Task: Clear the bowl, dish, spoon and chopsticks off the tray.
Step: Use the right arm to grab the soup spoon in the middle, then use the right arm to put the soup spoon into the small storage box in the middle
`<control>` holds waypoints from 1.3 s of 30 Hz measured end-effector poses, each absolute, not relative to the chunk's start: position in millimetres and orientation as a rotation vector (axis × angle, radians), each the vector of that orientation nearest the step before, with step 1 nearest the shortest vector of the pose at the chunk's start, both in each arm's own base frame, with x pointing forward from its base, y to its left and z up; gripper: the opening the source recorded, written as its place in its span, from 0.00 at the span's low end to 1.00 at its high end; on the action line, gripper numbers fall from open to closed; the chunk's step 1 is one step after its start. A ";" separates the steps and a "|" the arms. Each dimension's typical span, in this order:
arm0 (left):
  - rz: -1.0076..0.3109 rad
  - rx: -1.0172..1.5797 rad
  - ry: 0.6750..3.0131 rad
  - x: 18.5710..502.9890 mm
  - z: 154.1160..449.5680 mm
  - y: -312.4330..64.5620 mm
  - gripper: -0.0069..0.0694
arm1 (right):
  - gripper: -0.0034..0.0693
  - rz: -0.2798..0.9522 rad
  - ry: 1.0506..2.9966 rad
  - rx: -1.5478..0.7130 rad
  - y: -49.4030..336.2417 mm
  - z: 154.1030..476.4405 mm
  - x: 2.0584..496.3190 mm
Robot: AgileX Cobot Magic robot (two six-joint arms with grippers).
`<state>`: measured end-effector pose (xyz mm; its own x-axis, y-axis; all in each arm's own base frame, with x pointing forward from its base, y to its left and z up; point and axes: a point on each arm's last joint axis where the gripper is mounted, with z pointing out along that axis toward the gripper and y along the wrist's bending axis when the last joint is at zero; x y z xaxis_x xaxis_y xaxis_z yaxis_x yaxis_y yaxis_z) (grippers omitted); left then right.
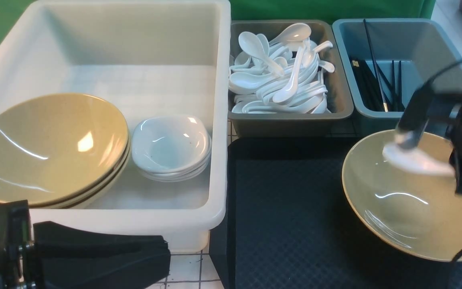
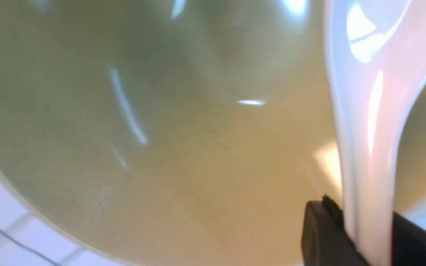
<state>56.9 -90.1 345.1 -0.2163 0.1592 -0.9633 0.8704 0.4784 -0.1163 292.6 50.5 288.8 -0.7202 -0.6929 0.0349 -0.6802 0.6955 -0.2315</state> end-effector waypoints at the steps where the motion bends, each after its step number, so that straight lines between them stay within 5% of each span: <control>1: -0.847 0.887 1.677 57.5 345.4 -89.9 0.09 | 0.21 -0.338 2.825 -1.078 52.7 299.6 293.4; 5: -0.795 0.825 1.640 63.3 349.5 -87.6 0.09 | 0.21 -0.111 2.641 -0.834 76.7 345.0 309.2; 10: -0.748 0.678 1.580 72.8 358.7 -82.7 0.09 | 0.21 0.098 2.454 -0.656 106.8 350.9 367.3; 19: -0.716 0.572 1.530 78.8 365.6 -78.0 0.09 | 0.21 0.185 2.321 -0.520 153.5 269.6 489.3; 23: -0.715 0.569 1.529 79.0 365.8 -77.9 0.09 | 0.31 0.193 2.294 -0.506 161.3 252.2 513.0; 32: -0.666 0.597 1.545 78.7 363.1 -78.0 0.09 | 0.82 0.207 2.378 -0.514 160.0 267.0 504.9; 36: -0.663 0.624 1.557 79.0 361.1 -77.6 0.09 | 0.81 0.208 2.525 -0.581 153.1 299.2 476.6; 39: -0.632 0.649 1.583 79.1 357.9 -77.1 0.09 | 0.69 0.201 2.564 -0.629 145.8 335.1 450.9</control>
